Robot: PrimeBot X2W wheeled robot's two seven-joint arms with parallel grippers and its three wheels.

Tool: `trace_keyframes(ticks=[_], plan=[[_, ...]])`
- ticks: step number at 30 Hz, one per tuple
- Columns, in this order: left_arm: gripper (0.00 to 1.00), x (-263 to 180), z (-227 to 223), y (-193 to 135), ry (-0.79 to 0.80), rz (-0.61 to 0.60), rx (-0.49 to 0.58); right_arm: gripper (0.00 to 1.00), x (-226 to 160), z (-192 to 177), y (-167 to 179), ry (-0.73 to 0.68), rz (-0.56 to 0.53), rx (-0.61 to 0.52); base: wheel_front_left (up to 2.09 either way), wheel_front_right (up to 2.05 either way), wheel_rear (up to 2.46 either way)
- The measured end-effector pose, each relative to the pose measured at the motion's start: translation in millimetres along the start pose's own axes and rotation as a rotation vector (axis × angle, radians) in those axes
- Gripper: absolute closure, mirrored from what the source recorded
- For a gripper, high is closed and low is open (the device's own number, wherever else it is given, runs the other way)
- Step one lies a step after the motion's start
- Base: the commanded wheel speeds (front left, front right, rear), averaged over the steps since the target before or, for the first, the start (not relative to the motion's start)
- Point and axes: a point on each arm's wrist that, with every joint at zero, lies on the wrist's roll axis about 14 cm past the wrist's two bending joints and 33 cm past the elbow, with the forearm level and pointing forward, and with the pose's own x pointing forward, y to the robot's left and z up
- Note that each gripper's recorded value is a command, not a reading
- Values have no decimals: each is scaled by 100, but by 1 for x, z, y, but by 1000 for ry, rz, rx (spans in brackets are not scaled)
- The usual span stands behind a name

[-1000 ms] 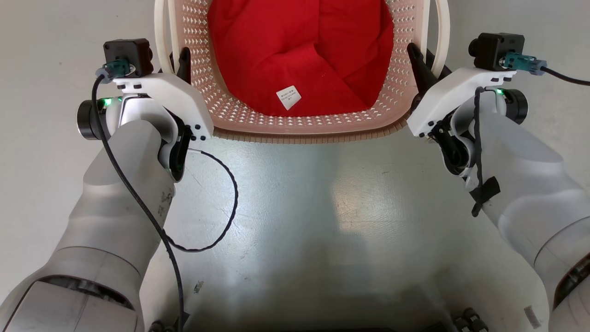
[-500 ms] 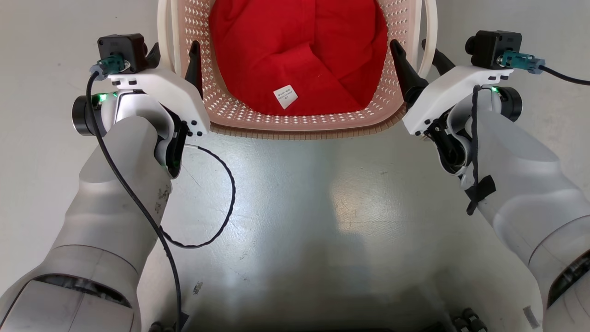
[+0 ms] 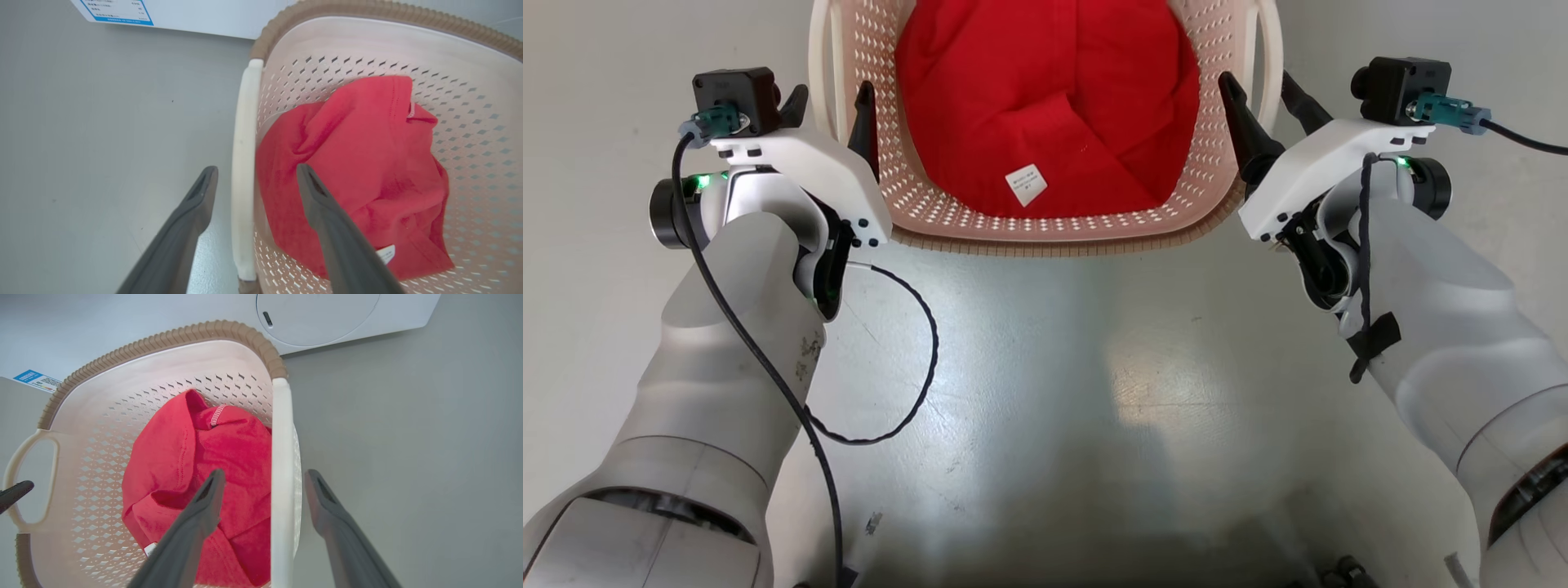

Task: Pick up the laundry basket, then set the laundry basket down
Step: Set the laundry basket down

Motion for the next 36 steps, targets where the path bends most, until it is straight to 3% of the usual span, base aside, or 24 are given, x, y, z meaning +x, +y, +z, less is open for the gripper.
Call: trace_keyframes(ticks=[15, 36], plan=[[0, -36, 25, -11, -60, -29, -19, 0, -42, 27, 4, -67, -23, -9, 0, 0, 0], [0, -126, 85, -38, -313, -109, -12, 0, -135, 89, 24, -330, 4, -47, 0, 0, 0]])
